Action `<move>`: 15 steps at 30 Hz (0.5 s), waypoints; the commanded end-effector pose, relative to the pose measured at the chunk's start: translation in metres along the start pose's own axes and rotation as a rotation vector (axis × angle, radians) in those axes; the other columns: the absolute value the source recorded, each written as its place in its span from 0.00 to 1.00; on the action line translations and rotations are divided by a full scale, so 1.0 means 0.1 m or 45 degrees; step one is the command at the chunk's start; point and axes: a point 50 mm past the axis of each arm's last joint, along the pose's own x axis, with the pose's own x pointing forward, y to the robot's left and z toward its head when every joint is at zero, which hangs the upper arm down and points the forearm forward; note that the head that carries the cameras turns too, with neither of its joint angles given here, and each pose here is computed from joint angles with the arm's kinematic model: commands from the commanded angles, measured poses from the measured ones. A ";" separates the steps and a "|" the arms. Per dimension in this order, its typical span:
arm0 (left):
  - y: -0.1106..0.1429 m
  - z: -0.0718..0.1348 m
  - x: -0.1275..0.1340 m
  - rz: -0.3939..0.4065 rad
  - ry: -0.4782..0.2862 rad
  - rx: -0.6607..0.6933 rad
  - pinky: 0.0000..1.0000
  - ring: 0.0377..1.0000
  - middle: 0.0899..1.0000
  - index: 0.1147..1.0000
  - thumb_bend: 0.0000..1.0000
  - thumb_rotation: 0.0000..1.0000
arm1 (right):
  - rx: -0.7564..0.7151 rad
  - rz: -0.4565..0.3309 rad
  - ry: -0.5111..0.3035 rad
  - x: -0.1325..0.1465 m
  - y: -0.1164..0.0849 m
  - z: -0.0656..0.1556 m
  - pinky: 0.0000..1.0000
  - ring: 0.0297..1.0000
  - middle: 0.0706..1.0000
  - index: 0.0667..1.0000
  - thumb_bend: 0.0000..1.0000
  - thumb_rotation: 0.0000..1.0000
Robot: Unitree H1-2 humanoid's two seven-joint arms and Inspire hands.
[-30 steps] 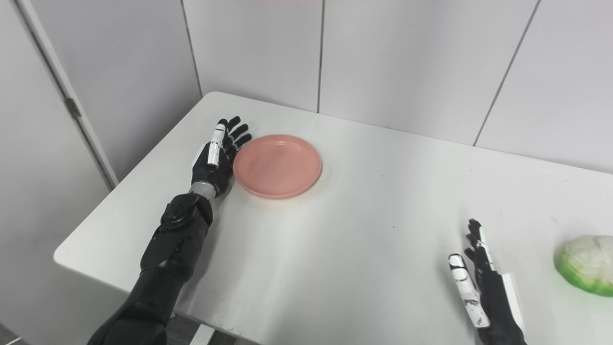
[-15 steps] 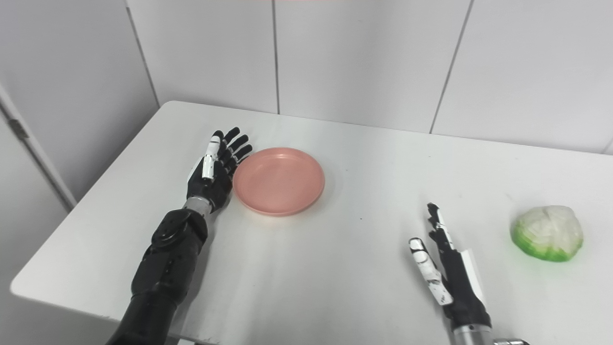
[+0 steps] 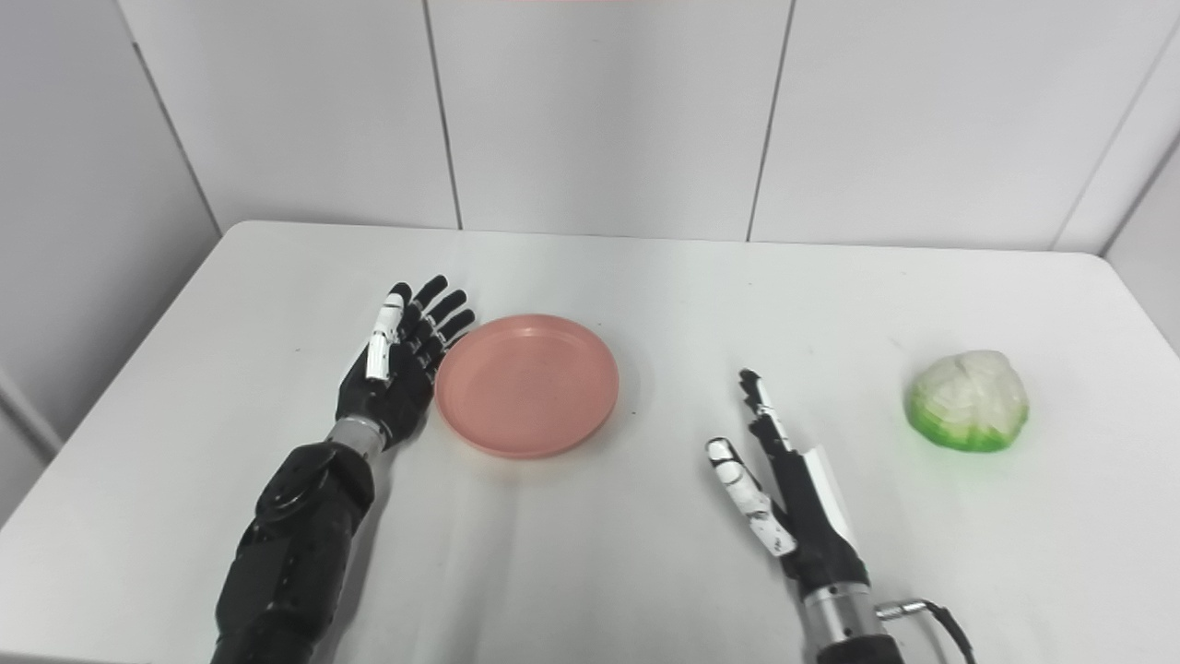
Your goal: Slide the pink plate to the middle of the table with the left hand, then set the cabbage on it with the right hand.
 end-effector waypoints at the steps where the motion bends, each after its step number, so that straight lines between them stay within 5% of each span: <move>1: -0.10 0.04 0.01 -0.045 0.006 0.003 0.92 0.91 0.91 0.90 0.38 1.00 | 0.060 0.016 0.030 -0.03 0.20 -0.04 0.94 0.96 0.97 0.98 0.31 1.00; 15: -0.46 -0.23 -0.02 -0.133 0.079 -0.006 0.92 0.92 0.92 0.92 0.37 1.00 | 0.077 0.028 0.018 -0.01 0.32 0.00 0.95 0.97 0.98 0.98 0.30 1.00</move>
